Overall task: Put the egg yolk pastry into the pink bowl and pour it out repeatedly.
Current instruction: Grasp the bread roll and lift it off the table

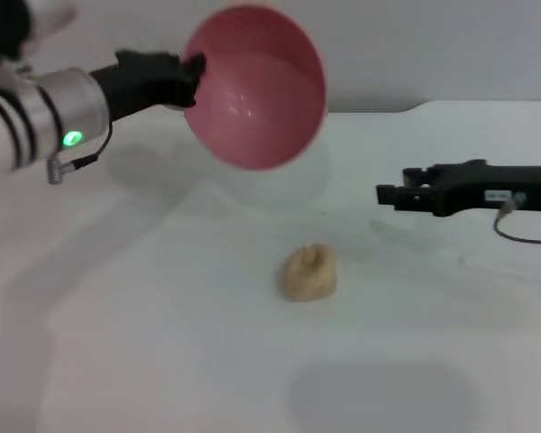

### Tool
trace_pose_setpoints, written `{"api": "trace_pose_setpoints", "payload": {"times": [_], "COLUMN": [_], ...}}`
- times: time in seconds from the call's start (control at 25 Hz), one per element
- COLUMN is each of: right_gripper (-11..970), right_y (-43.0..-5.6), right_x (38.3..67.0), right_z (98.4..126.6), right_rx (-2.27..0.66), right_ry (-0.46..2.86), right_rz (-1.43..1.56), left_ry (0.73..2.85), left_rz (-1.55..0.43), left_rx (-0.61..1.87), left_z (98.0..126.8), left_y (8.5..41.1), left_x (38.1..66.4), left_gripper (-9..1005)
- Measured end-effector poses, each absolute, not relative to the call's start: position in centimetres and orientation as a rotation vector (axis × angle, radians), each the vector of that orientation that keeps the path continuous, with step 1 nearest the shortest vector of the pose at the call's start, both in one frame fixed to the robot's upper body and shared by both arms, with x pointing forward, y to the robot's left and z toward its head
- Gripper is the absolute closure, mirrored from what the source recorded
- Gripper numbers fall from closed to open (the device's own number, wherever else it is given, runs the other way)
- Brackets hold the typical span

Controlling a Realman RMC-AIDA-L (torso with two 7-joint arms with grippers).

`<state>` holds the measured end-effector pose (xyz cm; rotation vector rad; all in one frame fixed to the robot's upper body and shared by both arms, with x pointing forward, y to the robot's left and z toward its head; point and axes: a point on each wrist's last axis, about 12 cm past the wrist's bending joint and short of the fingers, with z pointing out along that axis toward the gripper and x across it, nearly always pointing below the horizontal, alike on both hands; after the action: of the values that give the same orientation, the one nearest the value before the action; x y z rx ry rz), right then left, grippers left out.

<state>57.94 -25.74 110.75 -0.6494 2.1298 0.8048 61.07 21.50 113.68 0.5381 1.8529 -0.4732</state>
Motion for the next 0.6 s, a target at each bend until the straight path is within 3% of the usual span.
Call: {"api": "trace_pose_setpoints", "payload": {"times": [0.12,0.2,0.4,0.6], "right_gripper": [347,347,344,340], "right_y": [-24.0,-22.5,-19.1,-17.0], "right_x": [58.3,58.6,59.4,59.3], "right_z": [110.6,110.5,110.0,109.4], "right_rx": [-0.751,-0.845,-1.059,-1.212], "right_ry": [2.137,2.150,2.192,2.208], "right_rz": [0.785,0.771,0.754,0.721], "left_ry": [1.981,2.071,2.351,2.420], "left_rz": [-0.699,-0.743,-0.638,-0.521], "left_rx": [0.554,0.535,0.388,0.327], "left_z": [114.1,114.3,115.6,117.1], "left_y": [23.8,24.8,28.0,30.0], "left_x": [61.0,60.8,60.4,59.1], "left_gripper": [996,996,997,997]}}
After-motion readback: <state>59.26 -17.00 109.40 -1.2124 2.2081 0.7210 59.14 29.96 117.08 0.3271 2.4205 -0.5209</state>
